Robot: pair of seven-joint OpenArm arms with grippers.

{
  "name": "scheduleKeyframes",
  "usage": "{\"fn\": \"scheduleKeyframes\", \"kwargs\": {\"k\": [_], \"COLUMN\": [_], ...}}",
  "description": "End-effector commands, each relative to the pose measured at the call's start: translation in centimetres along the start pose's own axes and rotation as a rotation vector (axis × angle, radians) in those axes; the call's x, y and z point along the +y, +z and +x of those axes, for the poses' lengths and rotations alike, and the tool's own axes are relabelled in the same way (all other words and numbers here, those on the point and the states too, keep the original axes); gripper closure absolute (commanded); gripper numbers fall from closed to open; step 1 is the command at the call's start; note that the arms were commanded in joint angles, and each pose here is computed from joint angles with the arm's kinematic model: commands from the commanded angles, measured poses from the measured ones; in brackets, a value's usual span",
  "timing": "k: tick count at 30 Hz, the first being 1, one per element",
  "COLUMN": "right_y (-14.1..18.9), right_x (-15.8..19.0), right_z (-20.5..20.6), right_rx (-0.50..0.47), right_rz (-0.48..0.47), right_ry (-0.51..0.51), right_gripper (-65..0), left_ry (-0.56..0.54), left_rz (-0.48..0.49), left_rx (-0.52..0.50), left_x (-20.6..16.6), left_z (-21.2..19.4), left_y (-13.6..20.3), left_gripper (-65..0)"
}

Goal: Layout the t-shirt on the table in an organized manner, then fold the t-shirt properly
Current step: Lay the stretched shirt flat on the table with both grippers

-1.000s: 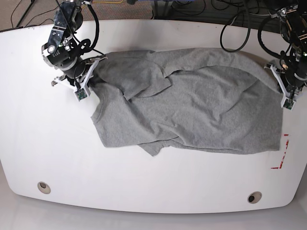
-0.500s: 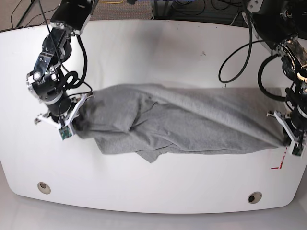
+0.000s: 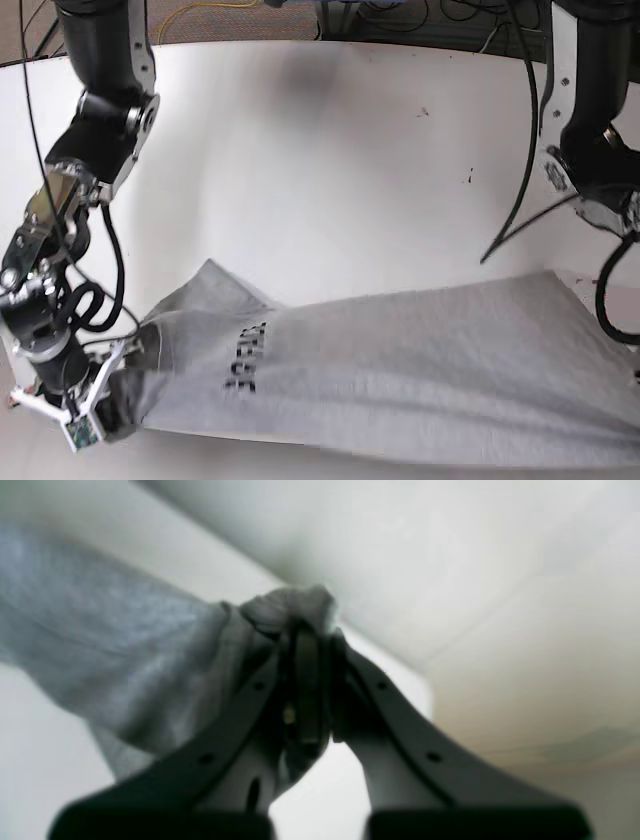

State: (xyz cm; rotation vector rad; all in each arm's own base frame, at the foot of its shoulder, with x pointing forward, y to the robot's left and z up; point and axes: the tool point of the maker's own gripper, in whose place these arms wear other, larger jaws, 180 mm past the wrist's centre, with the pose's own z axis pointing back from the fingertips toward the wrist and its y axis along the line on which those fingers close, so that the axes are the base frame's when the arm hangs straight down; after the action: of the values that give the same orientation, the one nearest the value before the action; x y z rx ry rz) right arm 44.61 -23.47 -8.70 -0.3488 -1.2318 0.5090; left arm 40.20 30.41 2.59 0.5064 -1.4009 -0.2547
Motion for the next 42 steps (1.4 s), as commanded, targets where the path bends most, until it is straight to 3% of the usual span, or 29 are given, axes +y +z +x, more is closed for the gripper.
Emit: {"fn": "scheduleKeyframes", "kwargs": {"k": [1,14,23,31,34,42], "right_y": [0.3,2.5,4.1,3.4,3.3,2.5], "right_x": [-3.3,-10.2,-12.0,-11.1,-10.8,-5.4], "right_z": [3.9,17.0,20.2,16.0,12.4,-0.8], "right_rx": [-0.061,-0.204,-0.234,-0.139,-0.089,0.109], "right_rz": [-0.059,-0.162,-0.202,-0.208,-0.217,-0.134], "right_ry": [0.028,0.14,0.167,0.186,0.165,0.103], "right_gripper": [0.0,0.0,0.0,0.0,0.0,0.0], "left_ry": [0.005,0.14,0.182,0.128,0.1,0.021], "left_rz": [0.045,0.035,-0.026,-0.026,-0.029,-0.051], "left_rx": [-0.099,-0.277,-0.273,-0.21,-0.164,-0.015], "left_x": [2.2,9.0,9.5,7.1,5.4,0.8], "left_z": [4.2,14.6,15.9,13.0,10.5,2.5], "left_y": [0.7,0.7,-0.4,-1.4,-1.9,-2.2], "left_gripper": [0.0,0.0,0.0,0.0,0.0,0.0]}}
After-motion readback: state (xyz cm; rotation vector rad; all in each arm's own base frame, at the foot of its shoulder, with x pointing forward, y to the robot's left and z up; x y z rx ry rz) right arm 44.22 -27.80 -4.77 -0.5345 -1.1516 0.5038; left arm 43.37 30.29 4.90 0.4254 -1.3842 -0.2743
